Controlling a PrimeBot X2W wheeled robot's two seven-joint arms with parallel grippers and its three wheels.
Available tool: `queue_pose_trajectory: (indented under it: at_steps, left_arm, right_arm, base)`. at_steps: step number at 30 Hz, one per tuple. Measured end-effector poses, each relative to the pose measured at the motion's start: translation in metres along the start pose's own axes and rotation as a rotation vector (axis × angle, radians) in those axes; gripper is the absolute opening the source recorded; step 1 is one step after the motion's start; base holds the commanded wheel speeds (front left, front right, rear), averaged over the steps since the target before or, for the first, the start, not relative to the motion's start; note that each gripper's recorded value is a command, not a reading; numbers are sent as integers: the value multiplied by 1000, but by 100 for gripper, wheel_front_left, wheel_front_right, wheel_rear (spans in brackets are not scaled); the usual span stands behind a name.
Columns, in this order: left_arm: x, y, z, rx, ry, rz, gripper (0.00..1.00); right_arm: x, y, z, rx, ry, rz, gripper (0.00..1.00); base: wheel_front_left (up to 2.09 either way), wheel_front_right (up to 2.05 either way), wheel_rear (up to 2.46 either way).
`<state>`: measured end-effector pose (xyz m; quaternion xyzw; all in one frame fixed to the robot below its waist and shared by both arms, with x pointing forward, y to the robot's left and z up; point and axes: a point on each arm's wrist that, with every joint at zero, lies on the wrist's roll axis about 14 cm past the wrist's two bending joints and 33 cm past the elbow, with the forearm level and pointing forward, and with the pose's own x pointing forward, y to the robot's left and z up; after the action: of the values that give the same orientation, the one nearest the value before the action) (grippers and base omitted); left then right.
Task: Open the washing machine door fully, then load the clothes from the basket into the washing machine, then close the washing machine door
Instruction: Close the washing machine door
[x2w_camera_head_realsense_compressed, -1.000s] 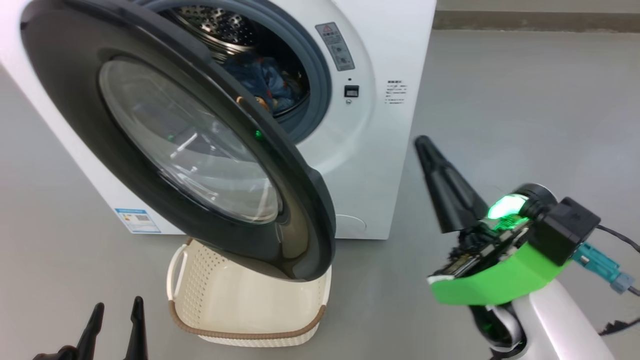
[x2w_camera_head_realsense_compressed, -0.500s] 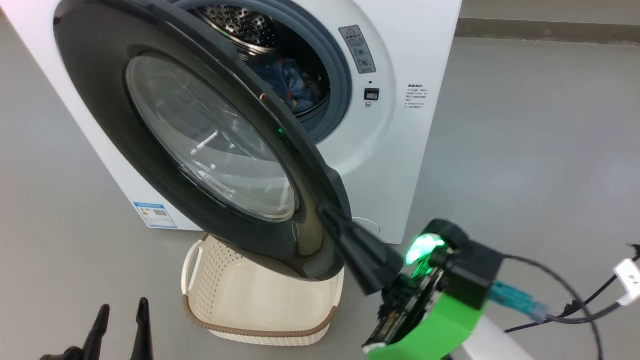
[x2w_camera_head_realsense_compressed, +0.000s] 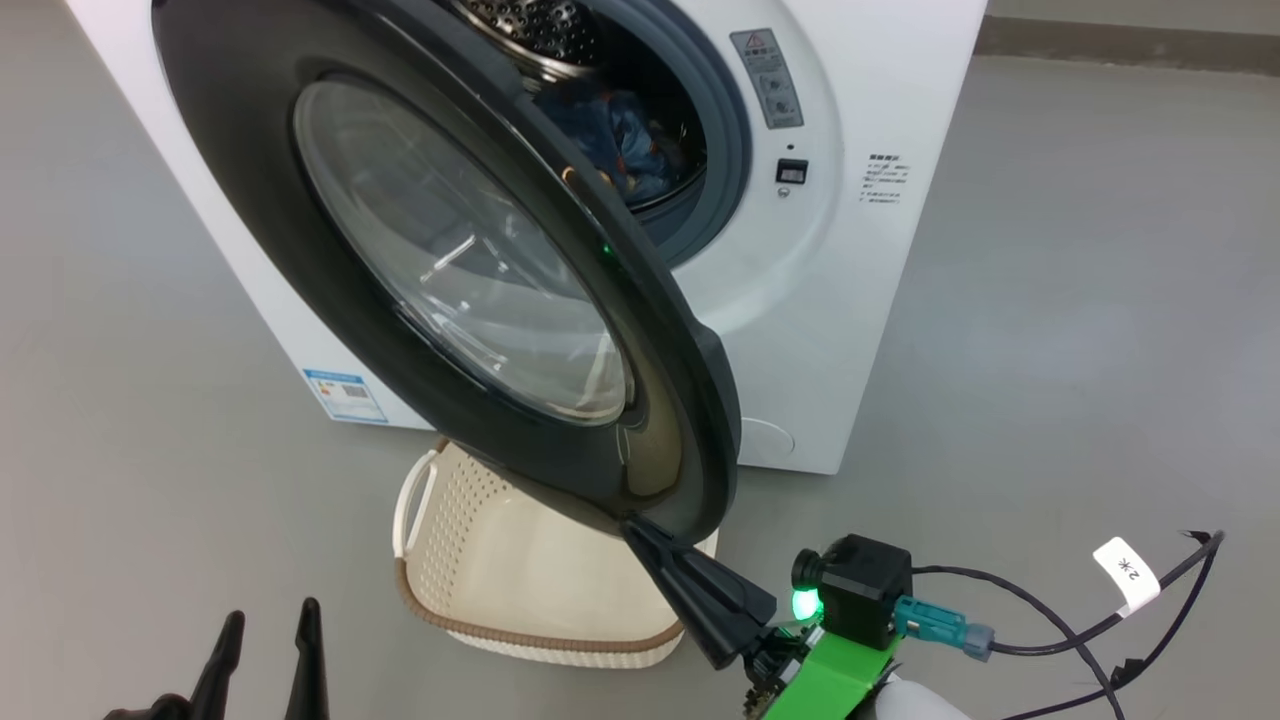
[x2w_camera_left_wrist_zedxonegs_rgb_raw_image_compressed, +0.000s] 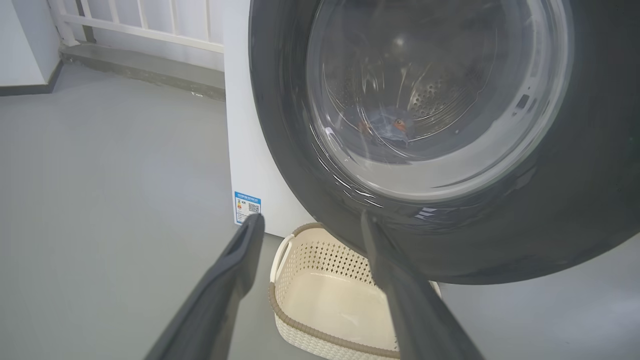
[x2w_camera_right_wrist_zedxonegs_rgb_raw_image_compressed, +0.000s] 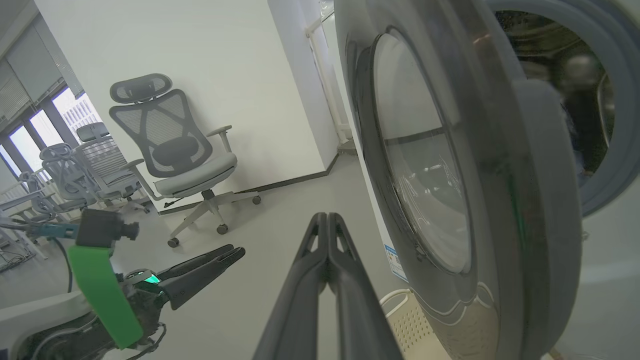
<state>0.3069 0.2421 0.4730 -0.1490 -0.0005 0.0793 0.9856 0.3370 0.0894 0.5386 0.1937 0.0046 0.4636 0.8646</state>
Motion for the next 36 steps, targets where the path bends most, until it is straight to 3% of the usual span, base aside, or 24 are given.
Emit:
queue_pose_trajectory:
  at_steps: [9, 24, 36]
  left_arm:
    - [9, -3, -12, -24, 33, 21, 100]
    - [32, 0, -18, -15, 54, 44, 100]
    - [45, -3, -23, -14, 63, 38, 100]
  right_arm:
    - [0, -32, -39, 28, 114, -48, 0]
    - [20, -70, -60, 66, 154, -84, 0]
    - [27, -103, -53, 63, 122, -148, 0]
  base:
    - [0, 0, 0]
    - [0, 0, 0]
    - [0, 0, 0]
